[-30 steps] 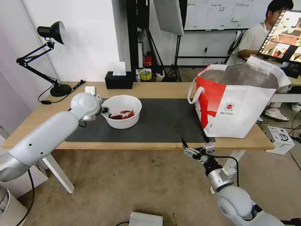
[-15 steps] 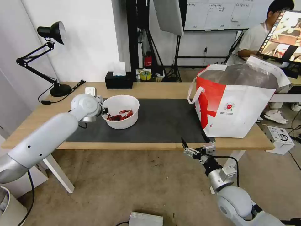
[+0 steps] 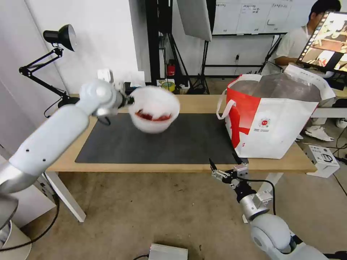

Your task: Pick up the trash from the table and place it into the takeout bag.

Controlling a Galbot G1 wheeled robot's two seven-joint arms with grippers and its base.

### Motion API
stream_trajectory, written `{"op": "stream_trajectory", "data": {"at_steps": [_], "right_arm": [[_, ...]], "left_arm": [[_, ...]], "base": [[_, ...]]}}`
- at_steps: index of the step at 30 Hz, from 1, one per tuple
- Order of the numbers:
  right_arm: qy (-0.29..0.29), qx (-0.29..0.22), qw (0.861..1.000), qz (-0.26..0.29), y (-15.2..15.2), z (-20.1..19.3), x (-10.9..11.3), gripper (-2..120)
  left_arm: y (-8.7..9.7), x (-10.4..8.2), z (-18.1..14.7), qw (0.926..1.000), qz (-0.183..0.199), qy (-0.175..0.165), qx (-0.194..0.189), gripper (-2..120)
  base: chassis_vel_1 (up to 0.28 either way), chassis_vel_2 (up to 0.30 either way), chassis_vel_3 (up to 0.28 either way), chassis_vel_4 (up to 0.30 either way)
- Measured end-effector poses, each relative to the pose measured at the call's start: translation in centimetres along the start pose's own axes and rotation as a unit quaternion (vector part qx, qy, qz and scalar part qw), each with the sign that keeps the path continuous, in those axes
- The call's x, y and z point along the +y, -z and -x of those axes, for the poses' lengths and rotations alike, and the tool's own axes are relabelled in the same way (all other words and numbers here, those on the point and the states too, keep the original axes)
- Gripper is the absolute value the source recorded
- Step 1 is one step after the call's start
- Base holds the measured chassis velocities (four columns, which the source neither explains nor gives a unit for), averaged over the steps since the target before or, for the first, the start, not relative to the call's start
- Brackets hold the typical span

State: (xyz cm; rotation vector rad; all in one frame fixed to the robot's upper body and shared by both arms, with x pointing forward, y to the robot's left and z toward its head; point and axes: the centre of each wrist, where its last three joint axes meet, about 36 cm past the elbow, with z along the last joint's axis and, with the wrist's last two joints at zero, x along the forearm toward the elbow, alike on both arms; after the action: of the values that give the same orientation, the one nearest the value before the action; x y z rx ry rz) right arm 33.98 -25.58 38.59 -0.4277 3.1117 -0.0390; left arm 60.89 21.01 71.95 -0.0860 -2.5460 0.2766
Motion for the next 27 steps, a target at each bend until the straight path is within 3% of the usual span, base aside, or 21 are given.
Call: {"op": "stream_trajectory", "data": {"at_steps": [4, 21, 27], "right_arm": [[0.000, 0.000, 1.000, 0.000, 0.0, 0.0, 0.0, 100], [0.000, 0.000, 1.000, 0.000, 0.0, 0.0, 0.0, 100], [0.000, 0.000, 1.000, 0.000, 0.0, 0.0, 0.0, 100]], "left_arm": [[1.6, -2.2, -0.9, 0.9998, -0.006, -0.018, -0.009, 0], [4.1, -10.0, -1.4, 0.9980, -0.005, -0.062, -0.013, 0], [5.4, -14.1, -1.3, 0.9969, -0.009, -0.077, -0.015, 0]], "base": [[0.000, 0.000, 0.000, 0.000], [0.000, 0.000, 0.000, 0.000], [0.000, 0.000, 0.000, 0.000]]}}
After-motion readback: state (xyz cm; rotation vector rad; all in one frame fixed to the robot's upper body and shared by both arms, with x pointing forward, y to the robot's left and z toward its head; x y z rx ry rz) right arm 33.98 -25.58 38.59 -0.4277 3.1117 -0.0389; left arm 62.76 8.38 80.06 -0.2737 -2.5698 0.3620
